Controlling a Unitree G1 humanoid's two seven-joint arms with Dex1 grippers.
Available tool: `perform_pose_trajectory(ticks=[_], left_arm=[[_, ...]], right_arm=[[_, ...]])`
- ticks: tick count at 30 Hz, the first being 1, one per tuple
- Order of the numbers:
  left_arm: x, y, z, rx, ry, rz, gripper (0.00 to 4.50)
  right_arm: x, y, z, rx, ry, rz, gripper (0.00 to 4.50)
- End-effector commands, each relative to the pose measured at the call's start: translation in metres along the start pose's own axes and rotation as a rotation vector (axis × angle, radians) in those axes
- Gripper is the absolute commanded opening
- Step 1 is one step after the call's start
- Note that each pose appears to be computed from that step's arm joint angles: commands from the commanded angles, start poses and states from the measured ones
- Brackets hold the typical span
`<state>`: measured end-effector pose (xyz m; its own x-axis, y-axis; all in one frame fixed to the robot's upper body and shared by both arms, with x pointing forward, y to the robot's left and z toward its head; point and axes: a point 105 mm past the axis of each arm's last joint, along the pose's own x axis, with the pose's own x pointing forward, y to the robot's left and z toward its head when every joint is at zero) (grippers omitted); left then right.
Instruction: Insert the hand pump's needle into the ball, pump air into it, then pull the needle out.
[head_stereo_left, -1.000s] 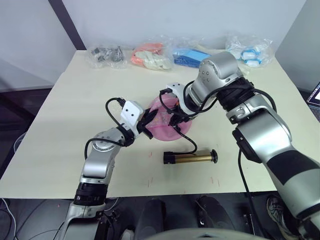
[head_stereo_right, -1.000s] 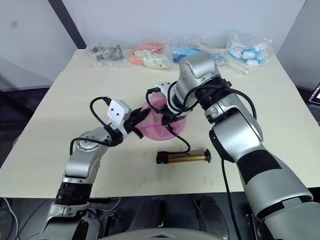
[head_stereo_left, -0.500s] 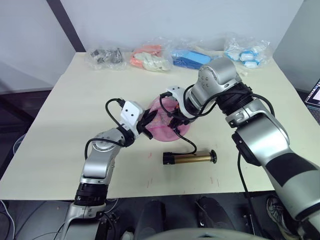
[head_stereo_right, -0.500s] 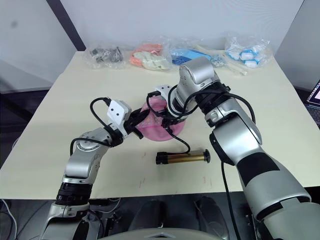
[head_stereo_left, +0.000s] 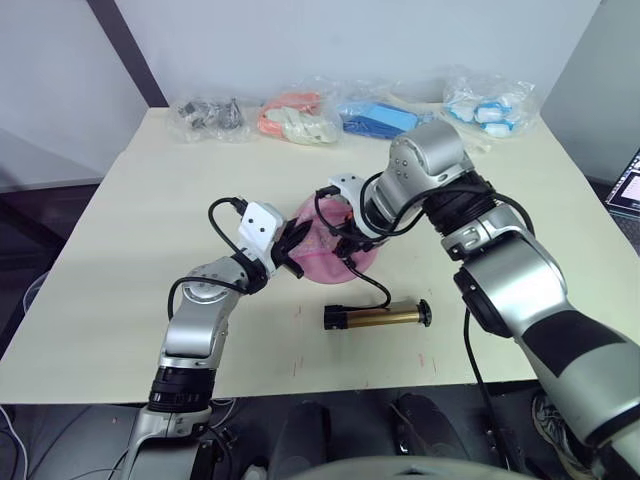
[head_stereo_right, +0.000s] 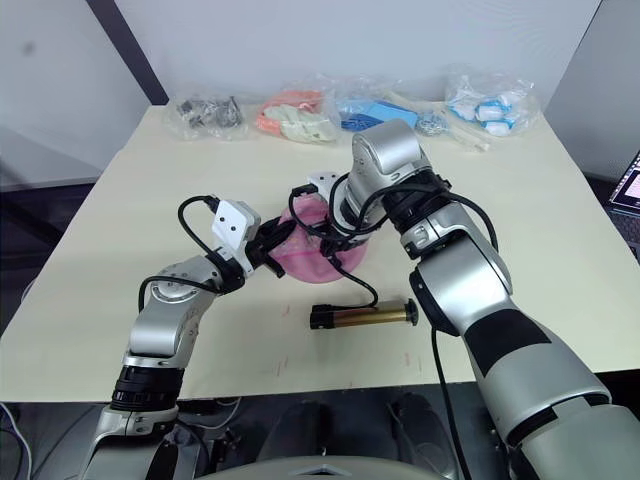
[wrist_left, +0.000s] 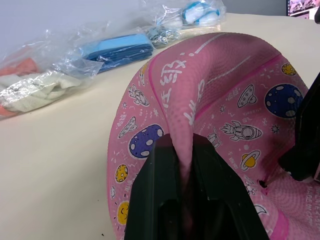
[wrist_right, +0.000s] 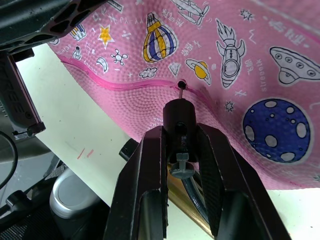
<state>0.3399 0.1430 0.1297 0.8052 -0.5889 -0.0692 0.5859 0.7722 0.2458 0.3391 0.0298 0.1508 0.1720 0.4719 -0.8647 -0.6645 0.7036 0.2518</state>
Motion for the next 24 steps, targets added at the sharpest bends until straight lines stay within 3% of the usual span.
perform_pose_trajectory(ticks=[1,24], left_arm=[[0.012,-0.040,-0.009,-0.043,0.026,-0.148,0.03],[0.009,-0.045,-0.013,-0.054,0.033,-0.153,0.03]], right_arm=[[0.020,0.038,-0.006,-0.026,0.039,0.151,0.36],[0.040,0.042,-0.007,0.007,0.021,0.151,0.36]])
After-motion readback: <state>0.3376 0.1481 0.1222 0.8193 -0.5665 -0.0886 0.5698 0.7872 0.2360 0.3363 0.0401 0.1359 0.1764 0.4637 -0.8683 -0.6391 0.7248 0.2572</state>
